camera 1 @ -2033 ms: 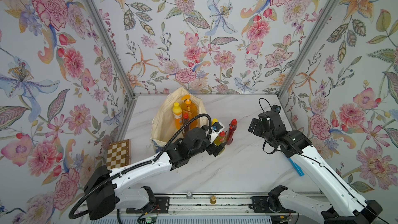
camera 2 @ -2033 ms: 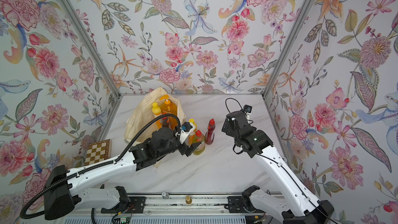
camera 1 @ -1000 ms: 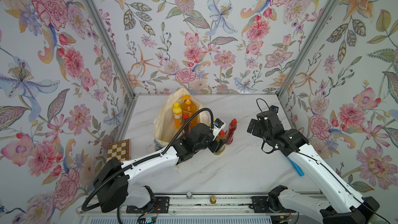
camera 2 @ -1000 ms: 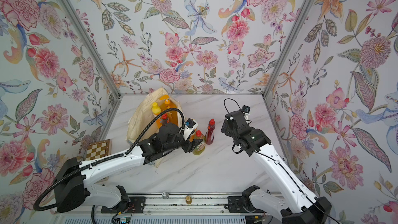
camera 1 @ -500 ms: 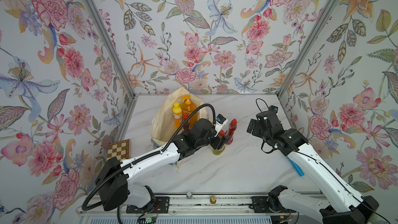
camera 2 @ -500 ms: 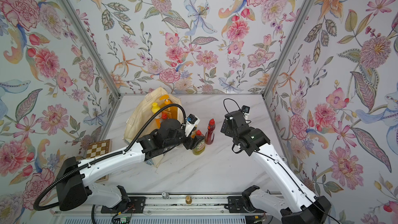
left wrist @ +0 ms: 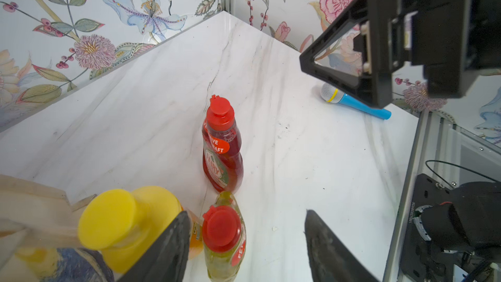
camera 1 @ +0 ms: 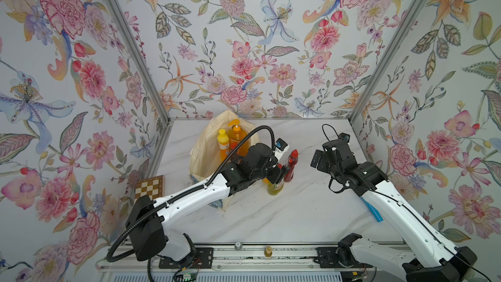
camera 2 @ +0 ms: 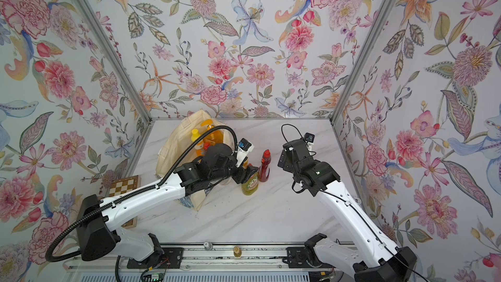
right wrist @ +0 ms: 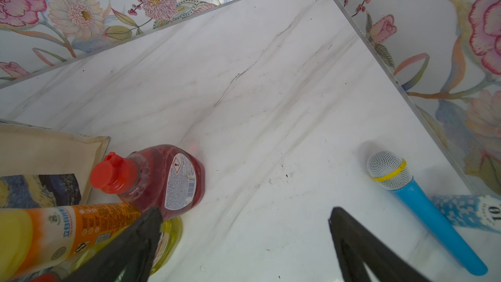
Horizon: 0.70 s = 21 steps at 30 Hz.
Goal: Pack dish soap into the shopping bag
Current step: Pick up the bottle of dish soap at the center of the board.
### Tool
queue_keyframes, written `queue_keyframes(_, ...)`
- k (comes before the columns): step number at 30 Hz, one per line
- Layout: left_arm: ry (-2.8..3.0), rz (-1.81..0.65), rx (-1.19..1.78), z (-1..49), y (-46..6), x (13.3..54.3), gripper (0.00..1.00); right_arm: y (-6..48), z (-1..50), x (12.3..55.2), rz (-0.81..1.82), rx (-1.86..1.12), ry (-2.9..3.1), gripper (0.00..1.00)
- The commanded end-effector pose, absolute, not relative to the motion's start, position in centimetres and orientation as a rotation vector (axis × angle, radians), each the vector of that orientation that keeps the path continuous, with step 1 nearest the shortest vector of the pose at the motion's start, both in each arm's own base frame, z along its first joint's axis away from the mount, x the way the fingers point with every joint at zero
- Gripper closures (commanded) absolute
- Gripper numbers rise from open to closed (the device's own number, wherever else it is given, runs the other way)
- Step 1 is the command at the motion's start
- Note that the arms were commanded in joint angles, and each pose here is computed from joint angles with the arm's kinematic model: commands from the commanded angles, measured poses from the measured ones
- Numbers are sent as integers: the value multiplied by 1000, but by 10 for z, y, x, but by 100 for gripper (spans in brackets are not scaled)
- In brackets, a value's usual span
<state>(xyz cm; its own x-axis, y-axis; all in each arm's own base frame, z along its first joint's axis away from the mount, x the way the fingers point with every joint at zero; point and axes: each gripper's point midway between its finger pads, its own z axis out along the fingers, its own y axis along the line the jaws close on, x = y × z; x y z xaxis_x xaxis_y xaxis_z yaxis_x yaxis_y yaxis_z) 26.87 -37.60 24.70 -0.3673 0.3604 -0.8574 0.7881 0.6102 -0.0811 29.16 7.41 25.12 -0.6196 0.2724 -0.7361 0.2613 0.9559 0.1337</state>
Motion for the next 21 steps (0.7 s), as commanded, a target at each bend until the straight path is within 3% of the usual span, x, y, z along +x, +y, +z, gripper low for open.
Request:
queue_keyframes(1, 1984, -528, 925, 238, -377, 276, 33, 71, 242, 288, 4, 390, 2292, 1)
queue_keyframes(17, 2067, -447, 974, 181, -385, 282, 37, 73, 238, 289, 9, 382, 2304, 1)
queue_keyframes(21, 2069, -466, 986, 178, -387, 278, 43, 74, 238, 289, 14, 381, 2304, 1)
